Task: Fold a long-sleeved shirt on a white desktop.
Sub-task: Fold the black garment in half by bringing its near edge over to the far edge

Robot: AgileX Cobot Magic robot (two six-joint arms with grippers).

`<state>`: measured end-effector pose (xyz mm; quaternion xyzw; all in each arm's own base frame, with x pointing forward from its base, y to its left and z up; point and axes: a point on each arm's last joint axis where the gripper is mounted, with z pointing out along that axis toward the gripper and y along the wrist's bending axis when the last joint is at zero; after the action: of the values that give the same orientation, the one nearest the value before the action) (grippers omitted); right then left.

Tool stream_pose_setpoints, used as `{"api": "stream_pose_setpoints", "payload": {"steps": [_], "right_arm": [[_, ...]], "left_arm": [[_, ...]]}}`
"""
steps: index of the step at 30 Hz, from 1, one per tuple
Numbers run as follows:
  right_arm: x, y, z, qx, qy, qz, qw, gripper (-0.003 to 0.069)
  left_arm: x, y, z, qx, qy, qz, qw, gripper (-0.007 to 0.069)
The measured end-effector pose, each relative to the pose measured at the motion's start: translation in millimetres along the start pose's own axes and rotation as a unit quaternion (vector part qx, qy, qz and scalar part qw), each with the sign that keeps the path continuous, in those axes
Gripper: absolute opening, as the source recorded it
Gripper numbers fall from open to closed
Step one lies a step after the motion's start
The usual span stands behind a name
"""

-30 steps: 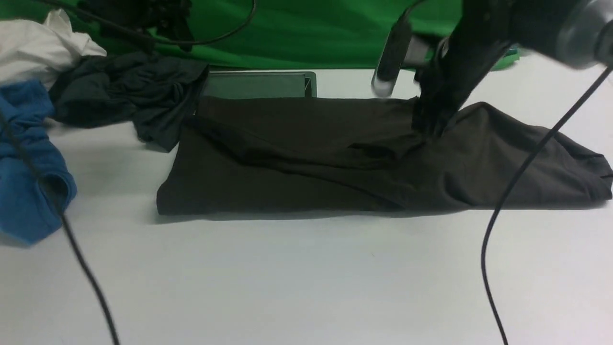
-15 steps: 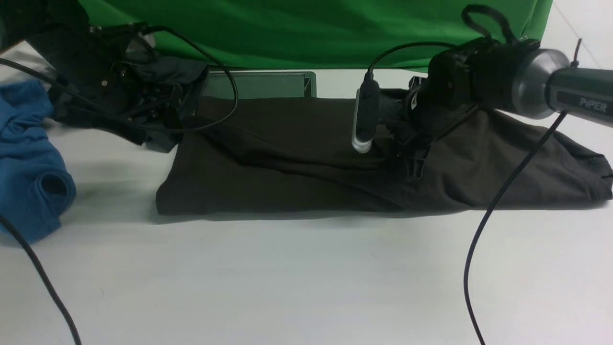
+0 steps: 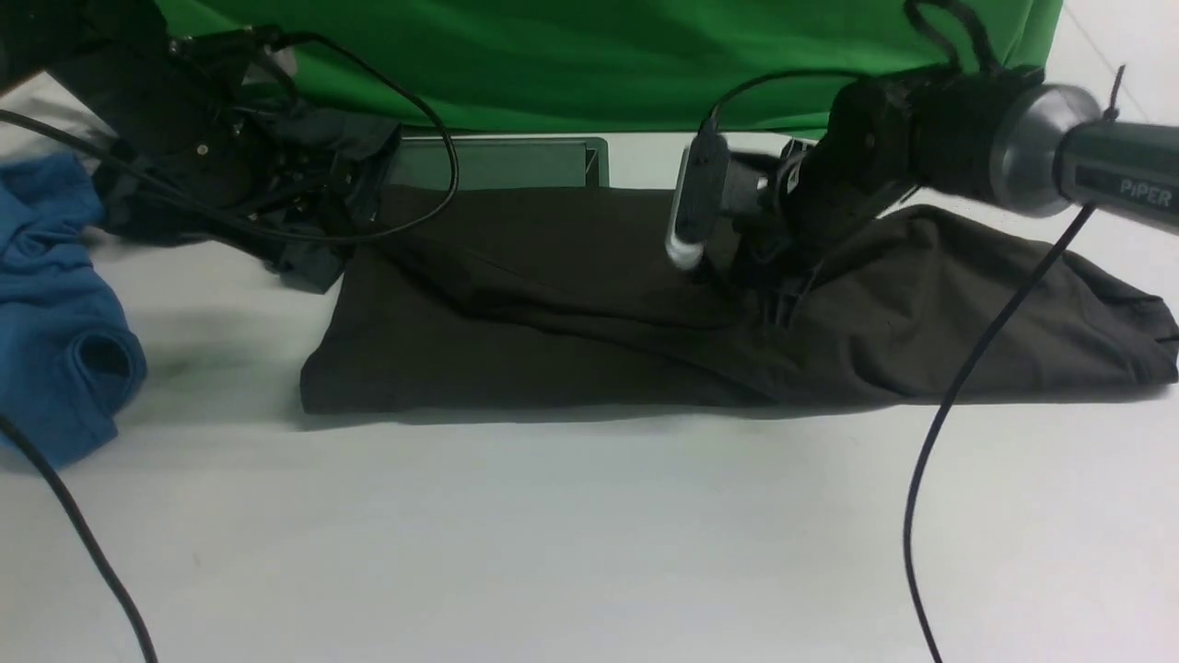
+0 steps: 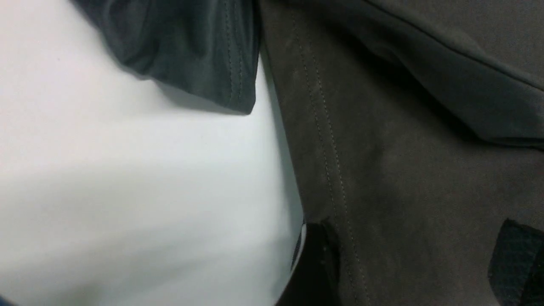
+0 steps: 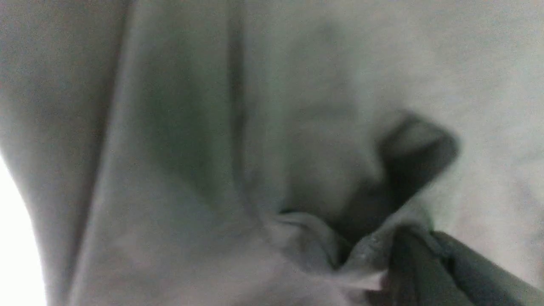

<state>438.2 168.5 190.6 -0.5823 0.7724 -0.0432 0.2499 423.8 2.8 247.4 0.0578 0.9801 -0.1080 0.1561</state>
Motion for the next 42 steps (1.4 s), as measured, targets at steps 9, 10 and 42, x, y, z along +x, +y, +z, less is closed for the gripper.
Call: {"api": "stream_pose_setpoints", "payload": {"steps": [9,10,42], "right_arm": [[0.1,-7.0,-23.2,-0.067,0.035,0.009,0.997,0.0148],[-0.2,-5.5,-23.3,-0.072,0.039,0.007,0.997,0.0210],[8.6,0.3,4.6,-0.089,0.057,-0.088,0.991,0.0444]], "left_arm": [[-0.4,0.0,0.0,0.000,-0.002,0.000,1.000,0.0519],[-0.4,0.0,0.0,0.000,-0.002,0.000,1.000,0.0519],[-1.4,0.2,-0.2,-0.001,-0.008,0.000,1.000,0.0519]]}}
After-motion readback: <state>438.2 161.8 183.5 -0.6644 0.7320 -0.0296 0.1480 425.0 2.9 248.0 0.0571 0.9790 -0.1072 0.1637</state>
